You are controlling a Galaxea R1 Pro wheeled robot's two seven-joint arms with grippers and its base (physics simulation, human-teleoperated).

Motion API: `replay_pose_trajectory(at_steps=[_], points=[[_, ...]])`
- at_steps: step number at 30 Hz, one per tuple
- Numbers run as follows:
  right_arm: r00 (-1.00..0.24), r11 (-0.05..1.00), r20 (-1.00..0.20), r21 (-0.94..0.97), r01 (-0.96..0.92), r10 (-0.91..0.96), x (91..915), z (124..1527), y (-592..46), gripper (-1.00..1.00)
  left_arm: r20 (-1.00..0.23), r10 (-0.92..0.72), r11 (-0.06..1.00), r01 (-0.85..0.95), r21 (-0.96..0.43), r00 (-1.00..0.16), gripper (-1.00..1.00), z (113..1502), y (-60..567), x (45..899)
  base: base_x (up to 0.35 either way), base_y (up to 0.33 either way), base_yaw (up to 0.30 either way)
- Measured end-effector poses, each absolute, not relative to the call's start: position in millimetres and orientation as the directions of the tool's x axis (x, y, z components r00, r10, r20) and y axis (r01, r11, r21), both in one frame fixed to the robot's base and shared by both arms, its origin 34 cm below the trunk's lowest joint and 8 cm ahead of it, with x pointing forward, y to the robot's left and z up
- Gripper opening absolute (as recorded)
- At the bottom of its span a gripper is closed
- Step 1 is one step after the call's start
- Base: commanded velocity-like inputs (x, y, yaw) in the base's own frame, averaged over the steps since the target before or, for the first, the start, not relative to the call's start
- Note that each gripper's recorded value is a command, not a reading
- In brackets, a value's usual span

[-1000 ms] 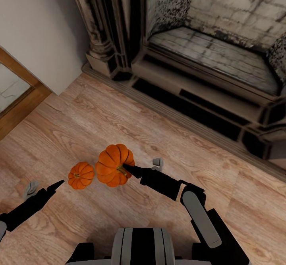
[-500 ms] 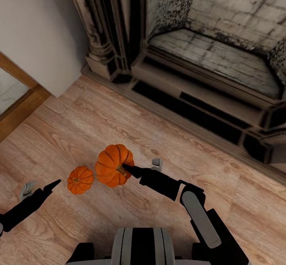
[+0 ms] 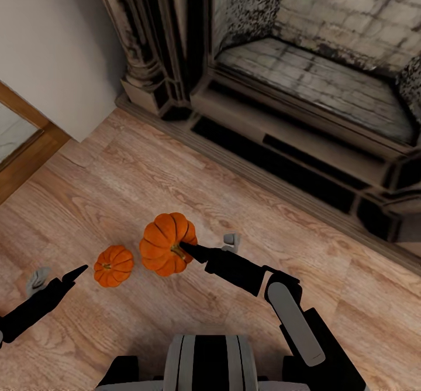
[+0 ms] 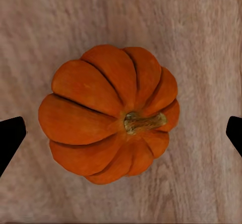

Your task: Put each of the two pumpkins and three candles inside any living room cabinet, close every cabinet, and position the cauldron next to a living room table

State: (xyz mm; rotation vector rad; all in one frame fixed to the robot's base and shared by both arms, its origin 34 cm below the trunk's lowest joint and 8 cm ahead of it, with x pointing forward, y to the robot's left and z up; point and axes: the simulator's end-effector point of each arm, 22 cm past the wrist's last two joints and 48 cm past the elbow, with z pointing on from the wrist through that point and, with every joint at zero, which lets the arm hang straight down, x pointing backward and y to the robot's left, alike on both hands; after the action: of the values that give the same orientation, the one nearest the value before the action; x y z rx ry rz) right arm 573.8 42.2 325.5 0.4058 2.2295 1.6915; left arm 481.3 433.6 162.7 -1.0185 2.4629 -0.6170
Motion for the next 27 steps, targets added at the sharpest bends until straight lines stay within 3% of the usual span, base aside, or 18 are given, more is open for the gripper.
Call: replay_pose_trajectory(at_steps=[27], points=[[-0.926,0.296,-0.018,0.95,0.102,0.378,551.6,280.9,62.6,-1.0,-0.183,-0.762,0.619,-0.615,-0.488,-0.622,1.0,133.3,447.7,455.4,0.0,0.0,0.0]])
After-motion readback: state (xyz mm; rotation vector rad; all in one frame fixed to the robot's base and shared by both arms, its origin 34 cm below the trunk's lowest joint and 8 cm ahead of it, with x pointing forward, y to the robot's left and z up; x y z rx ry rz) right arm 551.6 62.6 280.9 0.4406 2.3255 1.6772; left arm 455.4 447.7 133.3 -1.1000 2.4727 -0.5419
